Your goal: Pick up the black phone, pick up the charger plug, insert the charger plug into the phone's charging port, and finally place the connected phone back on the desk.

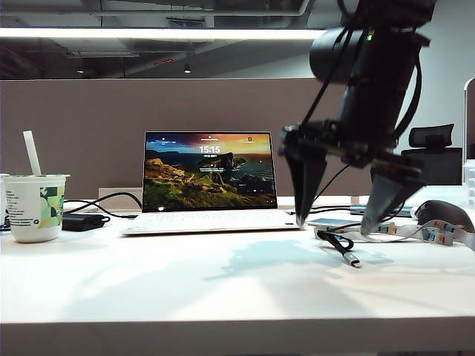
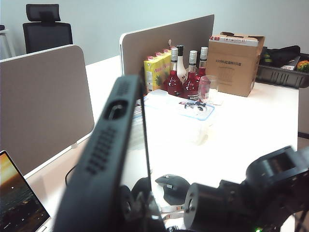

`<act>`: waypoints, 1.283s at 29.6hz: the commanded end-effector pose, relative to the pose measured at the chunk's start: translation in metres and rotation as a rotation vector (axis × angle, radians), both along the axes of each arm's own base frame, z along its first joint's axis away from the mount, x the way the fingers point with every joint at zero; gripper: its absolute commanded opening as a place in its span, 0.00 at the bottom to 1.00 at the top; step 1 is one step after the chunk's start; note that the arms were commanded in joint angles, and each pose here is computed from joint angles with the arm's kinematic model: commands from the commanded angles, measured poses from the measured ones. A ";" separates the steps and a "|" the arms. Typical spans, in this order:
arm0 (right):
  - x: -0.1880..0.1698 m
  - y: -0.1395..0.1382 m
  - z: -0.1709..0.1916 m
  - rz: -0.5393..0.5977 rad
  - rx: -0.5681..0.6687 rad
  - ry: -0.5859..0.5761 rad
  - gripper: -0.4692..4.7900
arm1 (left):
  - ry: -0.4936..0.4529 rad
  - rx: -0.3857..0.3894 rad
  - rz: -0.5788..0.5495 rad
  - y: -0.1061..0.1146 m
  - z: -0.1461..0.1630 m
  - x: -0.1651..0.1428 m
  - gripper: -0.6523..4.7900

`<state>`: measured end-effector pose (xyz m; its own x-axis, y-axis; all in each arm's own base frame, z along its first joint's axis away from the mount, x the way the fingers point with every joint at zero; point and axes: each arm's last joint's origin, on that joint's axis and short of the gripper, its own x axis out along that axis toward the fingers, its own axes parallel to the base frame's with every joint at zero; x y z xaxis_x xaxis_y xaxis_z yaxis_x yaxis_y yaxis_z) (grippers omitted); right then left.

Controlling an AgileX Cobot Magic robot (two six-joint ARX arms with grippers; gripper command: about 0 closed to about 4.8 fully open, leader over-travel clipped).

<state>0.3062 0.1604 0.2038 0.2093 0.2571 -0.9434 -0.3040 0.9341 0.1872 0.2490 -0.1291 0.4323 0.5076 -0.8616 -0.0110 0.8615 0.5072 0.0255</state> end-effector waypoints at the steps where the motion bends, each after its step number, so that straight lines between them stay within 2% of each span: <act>1: 0.001 0.001 -0.007 -0.008 -0.014 0.028 0.96 | -0.053 -0.020 -0.009 0.002 0.009 -0.005 0.11; 4: 0.003 0.001 -0.013 -0.009 -0.022 0.043 0.96 | -0.053 -0.021 -0.009 0.002 0.009 -0.005 0.11; 7: 0.003 0.002 -0.017 -0.009 -0.029 0.057 0.90 | -0.054 -0.021 -0.009 0.002 0.010 -0.006 0.11; 15: 0.001 0.000 -0.017 -0.016 -0.048 0.079 0.90 | -0.051 -0.023 -0.010 0.002 0.010 -0.006 0.11; 17: 0.000 -0.001 -0.018 -0.016 -0.056 0.088 0.81 | -0.051 -0.023 -0.010 0.002 0.010 -0.006 0.11; 20: 0.000 -0.001 -0.018 -0.016 -0.057 0.091 0.61 | -0.051 -0.023 -0.010 0.002 0.010 -0.006 0.11; 24: 0.000 -0.001 -0.018 -0.019 -0.067 0.082 0.48 | -0.044 -0.026 -0.010 0.002 0.010 -0.006 0.11; 35: 0.002 0.000 -0.017 -0.020 -0.057 0.059 0.46 | -0.042 -0.025 -0.010 0.002 0.009 -0.006 0.11; 36: 0.002 0.000 -0.017 -0.020 -0.057 0.060 0.40 | -0.042 -0.025 -0.010 0.002 0.009 -0.006 0.11; 38: 0.002 0.000 -0.017 -0.017 -0.053 0.062 0.13 | -0.042 -0.025 -0.010 0.002 0.009 -0.006 0.11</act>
